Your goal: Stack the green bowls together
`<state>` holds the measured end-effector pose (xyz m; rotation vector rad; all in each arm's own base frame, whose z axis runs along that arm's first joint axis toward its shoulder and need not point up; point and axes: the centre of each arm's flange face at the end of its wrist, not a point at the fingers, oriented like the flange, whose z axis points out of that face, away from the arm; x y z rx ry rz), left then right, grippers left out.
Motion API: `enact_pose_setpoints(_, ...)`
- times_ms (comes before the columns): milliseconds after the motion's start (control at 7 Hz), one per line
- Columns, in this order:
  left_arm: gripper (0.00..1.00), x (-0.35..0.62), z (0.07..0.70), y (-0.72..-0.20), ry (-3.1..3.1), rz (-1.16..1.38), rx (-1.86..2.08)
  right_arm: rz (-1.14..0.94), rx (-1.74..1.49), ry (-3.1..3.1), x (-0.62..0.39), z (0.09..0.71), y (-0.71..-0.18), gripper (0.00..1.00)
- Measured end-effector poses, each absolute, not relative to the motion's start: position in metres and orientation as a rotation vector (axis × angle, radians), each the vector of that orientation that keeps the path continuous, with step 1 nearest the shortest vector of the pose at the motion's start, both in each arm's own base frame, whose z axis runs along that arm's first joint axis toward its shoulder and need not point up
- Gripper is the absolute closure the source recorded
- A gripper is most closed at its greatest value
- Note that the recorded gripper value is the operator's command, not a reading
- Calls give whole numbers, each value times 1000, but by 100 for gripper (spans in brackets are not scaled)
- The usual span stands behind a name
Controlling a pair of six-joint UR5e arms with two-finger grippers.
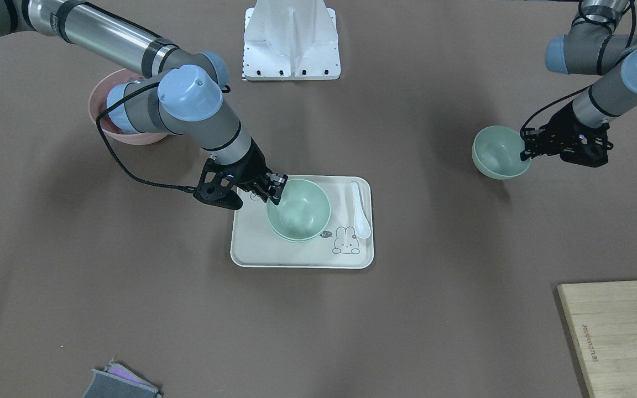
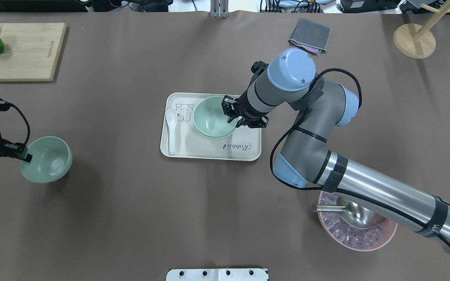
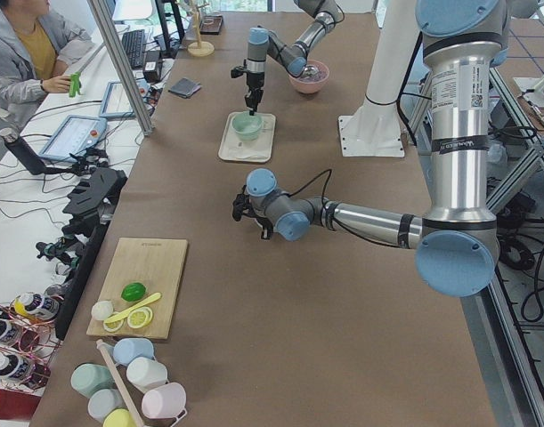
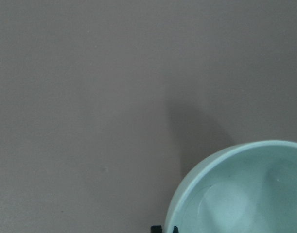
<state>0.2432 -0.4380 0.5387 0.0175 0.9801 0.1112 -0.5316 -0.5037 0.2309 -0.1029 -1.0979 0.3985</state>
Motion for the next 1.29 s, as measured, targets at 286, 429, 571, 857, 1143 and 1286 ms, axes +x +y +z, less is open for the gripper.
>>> enact_pose_setpoints(286, 100, 301, 445, -477, 1071, -6, -29, 410, -95, -1113, -490, 244, -504, 0)
enact_pose_setpoints(429, 100, 344, 380, -492, 1104, -53, -66, 416, -106, -1126, -445, 259, -507, 0)
enact_pose_setpoints(571, 100, 385, 311, -503, 1120, -87, -88, 412, -119, -1130, -399, 278, -516, 0)
enact_pose_setpoints(857, 100, 437, 220, -510, 1140, -126, -109, 373, -88, -1087, -330, 340, -529, 0)
enact_pose_setpoints(1143, 100, 475, 184, -516, 1133, -144, -83, 291, -22, -1018, -277, 408, -530, 0)
enact_pose_setpoints(1286, 100, 494, 174, -519, 1122, -147, -71, 253, 3, -991, -253, 435, -529, 0)
